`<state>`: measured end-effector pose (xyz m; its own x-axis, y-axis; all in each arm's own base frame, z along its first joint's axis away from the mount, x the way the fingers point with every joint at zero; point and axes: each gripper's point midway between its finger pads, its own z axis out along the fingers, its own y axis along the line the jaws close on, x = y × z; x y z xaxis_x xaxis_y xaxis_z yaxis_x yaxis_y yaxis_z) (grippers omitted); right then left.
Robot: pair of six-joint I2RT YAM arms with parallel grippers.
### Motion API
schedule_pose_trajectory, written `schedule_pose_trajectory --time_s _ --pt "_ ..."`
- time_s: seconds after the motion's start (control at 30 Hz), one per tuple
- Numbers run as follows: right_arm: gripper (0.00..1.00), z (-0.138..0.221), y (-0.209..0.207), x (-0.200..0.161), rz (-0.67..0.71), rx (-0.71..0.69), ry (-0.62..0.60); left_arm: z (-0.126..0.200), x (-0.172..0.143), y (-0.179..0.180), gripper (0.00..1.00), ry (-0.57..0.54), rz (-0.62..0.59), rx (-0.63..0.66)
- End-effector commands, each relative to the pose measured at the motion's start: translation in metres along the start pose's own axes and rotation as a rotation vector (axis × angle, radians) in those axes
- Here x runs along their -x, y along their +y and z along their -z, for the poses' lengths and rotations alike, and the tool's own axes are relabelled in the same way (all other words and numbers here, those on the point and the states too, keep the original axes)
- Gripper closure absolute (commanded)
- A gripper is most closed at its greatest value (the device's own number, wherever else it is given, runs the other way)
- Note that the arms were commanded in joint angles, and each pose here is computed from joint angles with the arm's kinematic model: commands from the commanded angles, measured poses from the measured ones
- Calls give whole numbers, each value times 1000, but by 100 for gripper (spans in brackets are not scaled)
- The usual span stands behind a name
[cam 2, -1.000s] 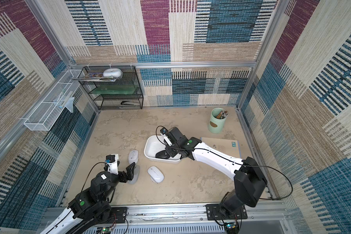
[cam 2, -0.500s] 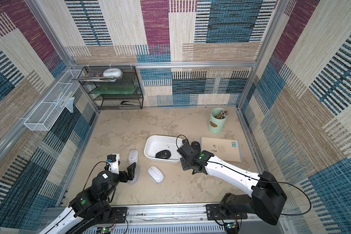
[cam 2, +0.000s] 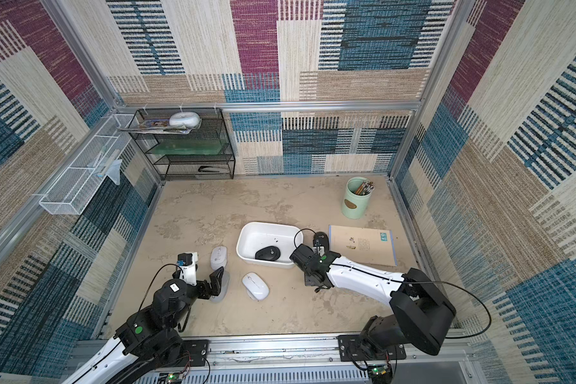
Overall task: Take out the mouse from the storage box
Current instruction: Place the mouse at the center of the board.
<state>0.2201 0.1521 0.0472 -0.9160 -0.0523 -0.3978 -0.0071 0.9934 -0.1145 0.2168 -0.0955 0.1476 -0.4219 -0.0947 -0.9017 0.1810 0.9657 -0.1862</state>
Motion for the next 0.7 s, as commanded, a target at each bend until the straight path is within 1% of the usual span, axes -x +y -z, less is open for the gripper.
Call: schedule_pose_trajectory --time_s 0.0,0.17,0.27,0.33,0.47,0.5,0.67 --pt "73 -1 -8 2 -22 -60 -10 1 9 -3 0 -29 5 -10" --pt "67 -8 -6 0 -5 -74 10 1 9 -3 0 -30 6 -9" --pt "60 -12 -3 -3 8 -66 25 1 9 -3 0 -29 6 -8" --pt "52 -13 0 -3 12 -59 26 0 9 -2 0 -28 5 -7" --pt "32 -13 5 -2 22 -35 26 -1 8 -2 0 -24 6 0" --pt "29 -12 7 -1 27 -26 26 -1 8 -2 0 -22 6 2" --pt "25 -6 22 2 36 39 14 -3 7 -3 0 -8 2 5"
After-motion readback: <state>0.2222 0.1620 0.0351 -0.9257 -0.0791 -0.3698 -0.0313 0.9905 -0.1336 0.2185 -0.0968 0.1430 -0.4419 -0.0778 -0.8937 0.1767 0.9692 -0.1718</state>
